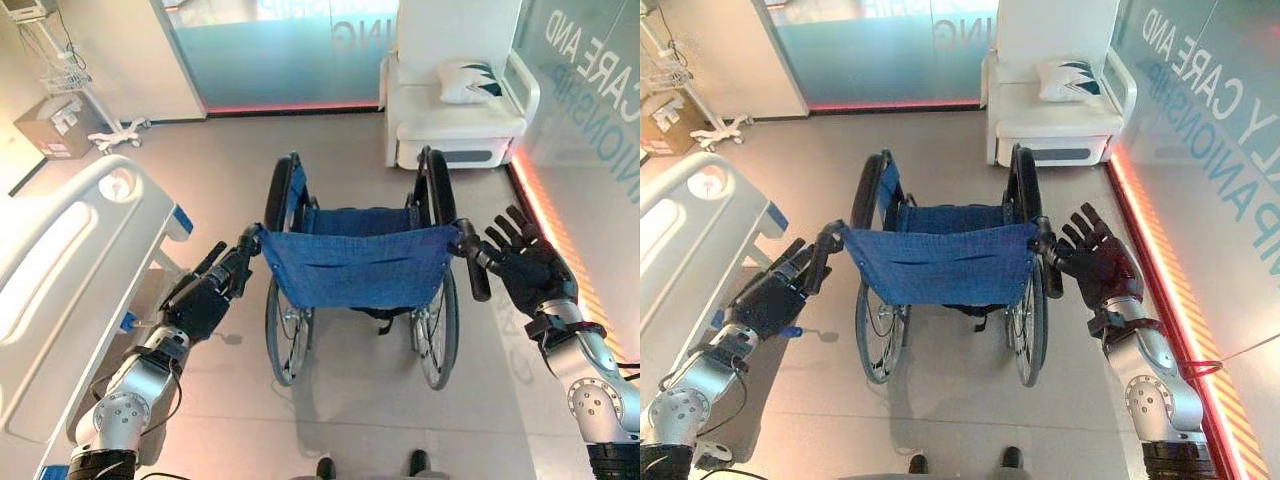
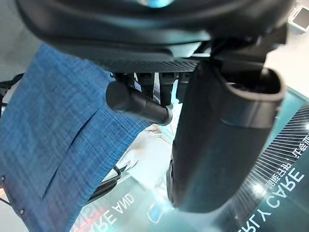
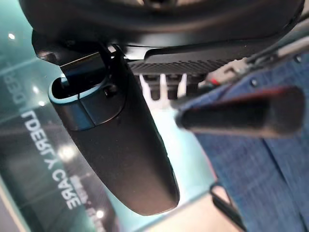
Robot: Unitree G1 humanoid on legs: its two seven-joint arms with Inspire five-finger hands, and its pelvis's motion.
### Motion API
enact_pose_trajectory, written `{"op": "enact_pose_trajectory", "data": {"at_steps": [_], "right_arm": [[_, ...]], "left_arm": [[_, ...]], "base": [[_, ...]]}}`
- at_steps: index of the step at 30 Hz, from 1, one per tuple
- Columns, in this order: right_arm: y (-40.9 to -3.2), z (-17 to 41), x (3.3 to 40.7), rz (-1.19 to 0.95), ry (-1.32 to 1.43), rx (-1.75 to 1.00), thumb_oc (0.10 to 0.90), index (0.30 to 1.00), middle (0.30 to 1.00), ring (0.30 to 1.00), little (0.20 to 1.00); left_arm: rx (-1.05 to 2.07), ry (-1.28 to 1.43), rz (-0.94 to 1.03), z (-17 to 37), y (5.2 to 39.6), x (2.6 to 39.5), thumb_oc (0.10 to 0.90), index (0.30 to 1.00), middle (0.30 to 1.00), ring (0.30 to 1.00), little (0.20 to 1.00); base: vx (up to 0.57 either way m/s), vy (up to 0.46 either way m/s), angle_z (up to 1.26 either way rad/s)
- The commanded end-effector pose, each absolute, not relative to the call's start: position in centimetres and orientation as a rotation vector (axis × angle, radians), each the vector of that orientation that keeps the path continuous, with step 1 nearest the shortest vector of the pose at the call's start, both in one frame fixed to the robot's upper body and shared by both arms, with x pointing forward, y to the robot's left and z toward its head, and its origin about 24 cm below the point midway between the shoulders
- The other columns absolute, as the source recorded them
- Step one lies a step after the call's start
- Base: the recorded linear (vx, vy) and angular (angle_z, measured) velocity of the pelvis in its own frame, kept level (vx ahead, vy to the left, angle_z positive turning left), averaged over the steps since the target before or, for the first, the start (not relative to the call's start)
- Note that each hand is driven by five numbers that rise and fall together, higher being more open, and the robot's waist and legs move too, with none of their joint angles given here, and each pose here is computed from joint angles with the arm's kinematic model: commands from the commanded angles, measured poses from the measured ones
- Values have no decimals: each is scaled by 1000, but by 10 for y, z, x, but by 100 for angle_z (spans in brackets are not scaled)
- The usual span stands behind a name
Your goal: Push the wheelchair next to the bed
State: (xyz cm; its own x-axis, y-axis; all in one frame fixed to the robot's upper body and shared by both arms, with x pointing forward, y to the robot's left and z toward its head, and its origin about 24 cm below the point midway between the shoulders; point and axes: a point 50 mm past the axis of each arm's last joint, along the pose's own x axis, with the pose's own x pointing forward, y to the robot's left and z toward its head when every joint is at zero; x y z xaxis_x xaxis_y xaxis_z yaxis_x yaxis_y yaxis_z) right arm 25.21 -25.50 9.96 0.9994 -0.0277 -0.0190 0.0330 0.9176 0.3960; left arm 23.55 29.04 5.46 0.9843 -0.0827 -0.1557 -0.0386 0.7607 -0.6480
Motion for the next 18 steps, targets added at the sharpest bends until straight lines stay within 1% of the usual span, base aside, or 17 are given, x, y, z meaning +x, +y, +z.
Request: {"op": "enact_pose_trajectory", "data": {"at_steps": [1,6,9,12,14,18], "right_arm": [[-238,154,257,171,-207,441,800,900,900,900,900],[-234,149,262,153,-177,405,800,900,900,900,900],[-245,137,268,28,-105,233,800,900,900,900,900],[-254,128,270,-42,-38,156,800,900,900,900,900],[-262,126,270,-103,-21,54,800,900,900,900,900],[-268,130,276,-175,-13,-34,800,900,900,900,900]], "left_arm": [[-596,-11,-225,117,286,251,800,900,900,900,900],[-612,-4,-285,120,274,258,800,900,900,900,900],[-613,-3,-320,124,265,262,800,900,900,900,900],[-611,2,-333,127,261,262,800,900,900,900,900],[-597,11,-333,129,257,262,800,900,900,900,900],[-580,23,-343,130,253,265,800,900,900,900,900]], "base": [[0,0,0],[0,0,0],[0,0,0],[14,-8,3],[21,-15,5],[5,-5,3]]}}
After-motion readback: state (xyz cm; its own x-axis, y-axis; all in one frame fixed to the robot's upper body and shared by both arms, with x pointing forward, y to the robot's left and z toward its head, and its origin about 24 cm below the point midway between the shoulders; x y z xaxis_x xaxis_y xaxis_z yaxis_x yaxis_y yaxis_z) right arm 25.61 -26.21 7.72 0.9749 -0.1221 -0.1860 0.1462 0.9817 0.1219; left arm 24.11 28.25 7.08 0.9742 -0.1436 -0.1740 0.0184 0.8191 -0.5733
